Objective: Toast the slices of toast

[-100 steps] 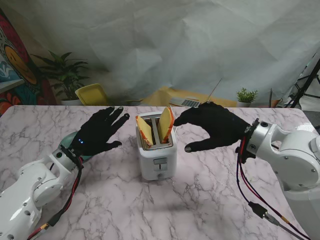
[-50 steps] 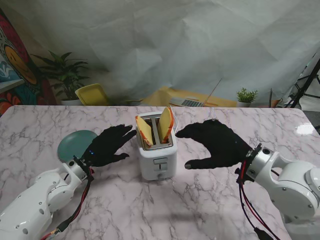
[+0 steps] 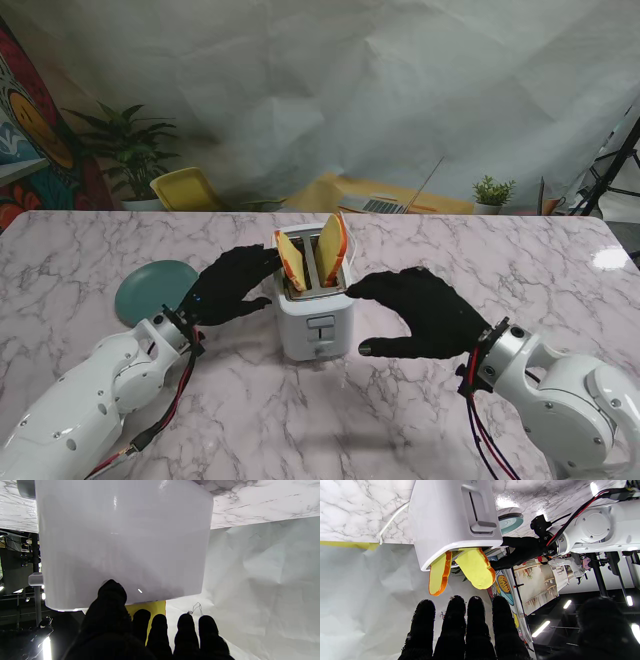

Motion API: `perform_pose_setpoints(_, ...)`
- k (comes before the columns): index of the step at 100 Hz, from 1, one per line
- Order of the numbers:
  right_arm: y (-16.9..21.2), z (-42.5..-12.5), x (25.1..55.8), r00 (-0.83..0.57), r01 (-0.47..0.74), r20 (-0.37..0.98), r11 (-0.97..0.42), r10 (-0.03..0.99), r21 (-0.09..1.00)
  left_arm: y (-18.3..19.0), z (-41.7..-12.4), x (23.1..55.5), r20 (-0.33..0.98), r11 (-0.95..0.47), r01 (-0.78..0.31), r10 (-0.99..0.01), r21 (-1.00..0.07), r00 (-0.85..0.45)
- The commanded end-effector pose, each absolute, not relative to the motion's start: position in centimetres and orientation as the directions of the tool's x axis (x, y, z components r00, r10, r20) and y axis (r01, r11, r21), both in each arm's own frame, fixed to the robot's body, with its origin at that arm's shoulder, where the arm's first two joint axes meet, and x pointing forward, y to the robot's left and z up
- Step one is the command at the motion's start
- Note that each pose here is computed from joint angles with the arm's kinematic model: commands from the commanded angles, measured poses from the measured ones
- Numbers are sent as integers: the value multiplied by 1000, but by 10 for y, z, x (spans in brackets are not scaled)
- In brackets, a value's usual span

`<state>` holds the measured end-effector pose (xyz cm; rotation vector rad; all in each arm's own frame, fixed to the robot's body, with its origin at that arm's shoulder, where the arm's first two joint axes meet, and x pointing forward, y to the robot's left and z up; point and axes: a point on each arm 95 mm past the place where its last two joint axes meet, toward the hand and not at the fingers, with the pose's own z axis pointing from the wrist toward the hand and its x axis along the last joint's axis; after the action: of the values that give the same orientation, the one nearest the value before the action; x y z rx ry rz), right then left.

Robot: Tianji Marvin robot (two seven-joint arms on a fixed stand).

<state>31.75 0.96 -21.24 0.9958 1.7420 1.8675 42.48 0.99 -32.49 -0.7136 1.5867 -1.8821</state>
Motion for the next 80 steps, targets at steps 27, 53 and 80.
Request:
perform_pose_setpoints(27, 10, -228, 311, -653, 209, 257, -157, 712, 965, 2, -325, 430, 53, -135, 62, -708, -989, -704)
perform_pose_setpoints(53, 14, -232, 308, -660, 209, 260, -160, 705, 965, 0, -324, 430, 55, -127, 49, -701, -991, -711)
perform_pose_setpoints(80, 22, -237, 305, -667, 204, 265, -172, 696, 964, 0, -324, 430, 58, -124, 40, -701, -992, -711)
